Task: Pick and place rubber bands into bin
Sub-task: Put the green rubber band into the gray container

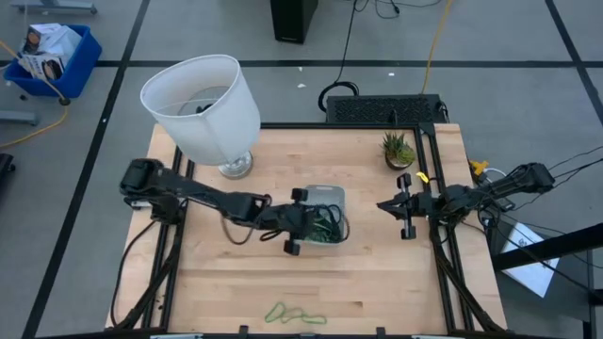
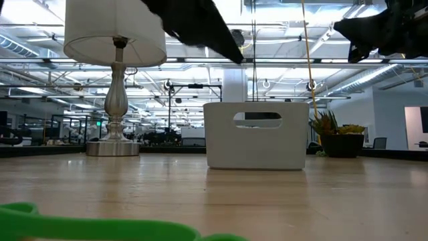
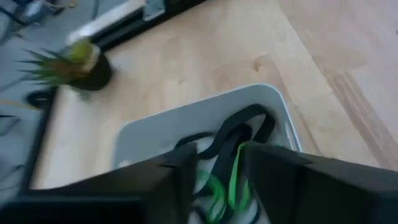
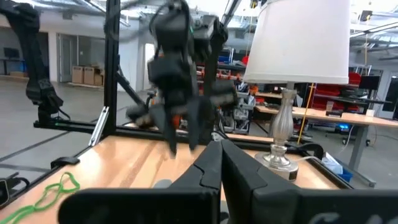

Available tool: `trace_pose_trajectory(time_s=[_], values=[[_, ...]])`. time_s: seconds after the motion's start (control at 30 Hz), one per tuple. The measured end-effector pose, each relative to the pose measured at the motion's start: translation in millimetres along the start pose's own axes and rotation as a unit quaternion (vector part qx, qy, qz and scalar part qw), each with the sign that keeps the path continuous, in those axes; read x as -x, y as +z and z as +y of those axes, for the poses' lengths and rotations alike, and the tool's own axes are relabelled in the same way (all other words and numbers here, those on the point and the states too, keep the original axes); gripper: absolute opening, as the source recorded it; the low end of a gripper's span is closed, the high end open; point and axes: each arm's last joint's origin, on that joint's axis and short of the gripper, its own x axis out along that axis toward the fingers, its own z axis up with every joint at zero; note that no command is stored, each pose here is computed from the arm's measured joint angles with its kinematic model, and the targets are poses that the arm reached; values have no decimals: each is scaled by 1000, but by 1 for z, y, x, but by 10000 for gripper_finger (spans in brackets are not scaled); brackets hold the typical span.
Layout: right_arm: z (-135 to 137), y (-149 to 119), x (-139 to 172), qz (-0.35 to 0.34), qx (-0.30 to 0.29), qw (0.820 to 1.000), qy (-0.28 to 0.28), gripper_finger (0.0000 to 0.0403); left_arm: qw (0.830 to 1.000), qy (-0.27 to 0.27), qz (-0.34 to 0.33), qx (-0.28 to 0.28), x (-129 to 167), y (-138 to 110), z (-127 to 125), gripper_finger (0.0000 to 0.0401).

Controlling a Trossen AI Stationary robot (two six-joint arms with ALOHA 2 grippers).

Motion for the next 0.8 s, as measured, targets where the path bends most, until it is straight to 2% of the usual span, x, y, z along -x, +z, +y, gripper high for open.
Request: trace_pose_trajectory(time_s=[0.13, 0.2, 0.3, 0.43, 0.63, 0.8], values=[[0, -1, 0, 7, -3, 1000, 1, 0, 1000, 11, -8, -13, 44, 10, 4, 36], [0, -1, 0, 6, -11, 1000, 1, 0, 999, 15, -32, -10, 67, 9, 8, 11], [0, -2, 0, 9, -16, 1000, 1, 0, 998, 23, -61, 2, 95, -12, 12, 13], [0, -2, 0, 13, -23, 1000, 1, 0, 988, 10, -148, 47, 118, -53, 14, 5], [0, -3, 0, 15, -22, 1000, 2, 0, 964, 2, -237, 120, 136, -118, 3, 4], [0, -3, 0, 15, -22, 1000, 1, 0, 950, 35, -273, 150, 149, -158, -7, 3]])
